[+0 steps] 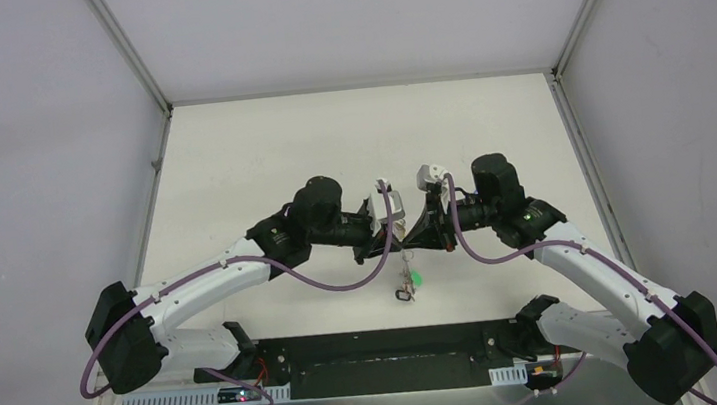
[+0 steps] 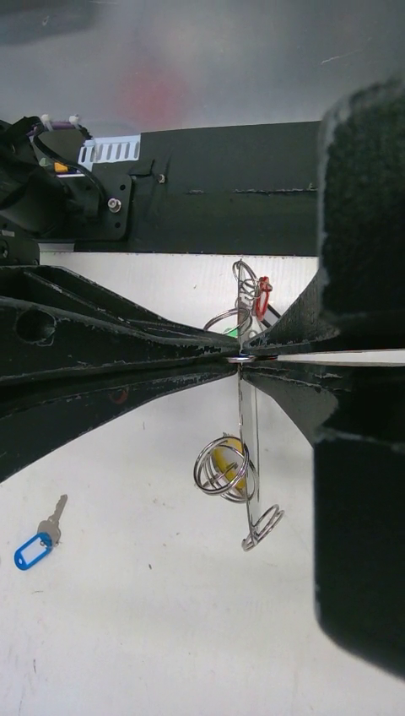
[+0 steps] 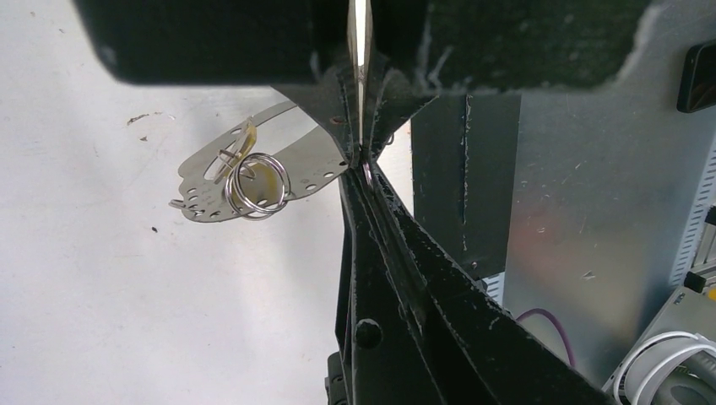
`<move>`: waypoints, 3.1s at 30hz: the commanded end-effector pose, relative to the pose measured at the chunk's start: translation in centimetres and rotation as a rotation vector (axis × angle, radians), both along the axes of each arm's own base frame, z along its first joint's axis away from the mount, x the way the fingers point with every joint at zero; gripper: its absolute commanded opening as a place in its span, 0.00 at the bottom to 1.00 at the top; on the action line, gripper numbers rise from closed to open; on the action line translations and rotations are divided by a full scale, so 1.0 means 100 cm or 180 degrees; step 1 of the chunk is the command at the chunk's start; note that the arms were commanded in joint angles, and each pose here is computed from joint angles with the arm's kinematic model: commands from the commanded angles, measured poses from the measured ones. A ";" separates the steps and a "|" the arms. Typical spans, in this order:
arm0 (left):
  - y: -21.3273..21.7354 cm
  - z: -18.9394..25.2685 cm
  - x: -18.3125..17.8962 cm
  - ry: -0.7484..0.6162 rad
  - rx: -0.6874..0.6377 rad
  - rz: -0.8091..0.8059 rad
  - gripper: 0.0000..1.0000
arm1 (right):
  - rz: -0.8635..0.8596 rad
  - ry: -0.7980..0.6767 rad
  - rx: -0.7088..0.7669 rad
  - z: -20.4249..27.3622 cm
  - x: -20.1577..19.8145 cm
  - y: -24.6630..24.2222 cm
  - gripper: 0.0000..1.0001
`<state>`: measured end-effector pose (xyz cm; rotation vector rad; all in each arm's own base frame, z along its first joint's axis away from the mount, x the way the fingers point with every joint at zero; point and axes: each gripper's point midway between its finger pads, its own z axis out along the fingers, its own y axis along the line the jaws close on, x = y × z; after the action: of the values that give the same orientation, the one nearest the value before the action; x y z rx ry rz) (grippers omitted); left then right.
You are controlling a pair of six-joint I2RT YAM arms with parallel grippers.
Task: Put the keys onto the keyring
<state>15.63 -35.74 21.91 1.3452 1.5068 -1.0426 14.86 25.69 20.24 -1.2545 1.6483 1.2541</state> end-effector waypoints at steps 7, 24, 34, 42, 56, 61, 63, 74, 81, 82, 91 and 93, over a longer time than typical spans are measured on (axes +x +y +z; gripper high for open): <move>0.001 0.019 -0.002 -0.0313 -0.0170 -0.0012 0.00 | -0.0154 -0.0158 0.0135 0.027 0.009 0.003 0.42; 0.019 0.045 -0.014 -0.2172 -0.0713 -0.0226 0.00 | -0.0036 -0.0586 0.0816 0.045 -0.016 0.000 0.60; 0.017 0.064 -0.015 -0.2456 -0.1148 -0.0002 0.00 | 0.0252 -0.0679 0.0965 0.048 -0.030 0.002 0.40; 0.010 0.064 -0.016 -0.1557 -0.1163 0.0151 0.00 | 0.0194 -0.0775 0.0971 0.043 -0.028 0.003 0.30; 0.006 0.069 -0.021 -0.1259 -0.1289 0.0140 0.00 | 0.0275 -0.0912 0.0940 0.037 -0.026 0.005 0.28; 0.005 0.074 -0.021 -0.1243 -0.1347 0.0150 0.00 | 0.0351 -0.0923 0.0947 0.034 -0.030 0.006 0.22; 0.004 0.076 -0.022 -0.1221 -0.1364 0.0146 0.00 | 0.0338 -0.0918 0.0938 0.033 -0.029 0.006 0.26; 0.005 0.076 -0.026 -0.1168 -0.1338 0.0098 0.00 | 0.0332 -0.0958 0.0849 0.029 -0.022 0.008 0.00; 0.011 0.061 -0.026 -0.1087 -0.1101 0.0106 0.26 | 0.0239 -0.0774 0.0598 0.024 -0.017 0.006 0.00; 0.014 0.059 -0.026 -0.1081 -0.1051 0.0139 0.32 | 0.0226 -0.0769 0.0538 0.023 -0.017 0.004 0.00; 0.029 0.036 -0.014 -0.1007 -0.0435 0.0350 0.52 | 0.0013 -0.0325 -0.0290 0.004 -0.013 -0.016 0.00; 0.025 0.032 -0.013 -0.0958 -0.0369 0.0322 0.52 | -0.0022 -0.0198 -0.0488 -0.003 -0.014 -0.021 0.00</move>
<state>13.97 -33.08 25.42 1.2298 1.2040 -0.8454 13.63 24.90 20.54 -1.3209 1.5909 1.1644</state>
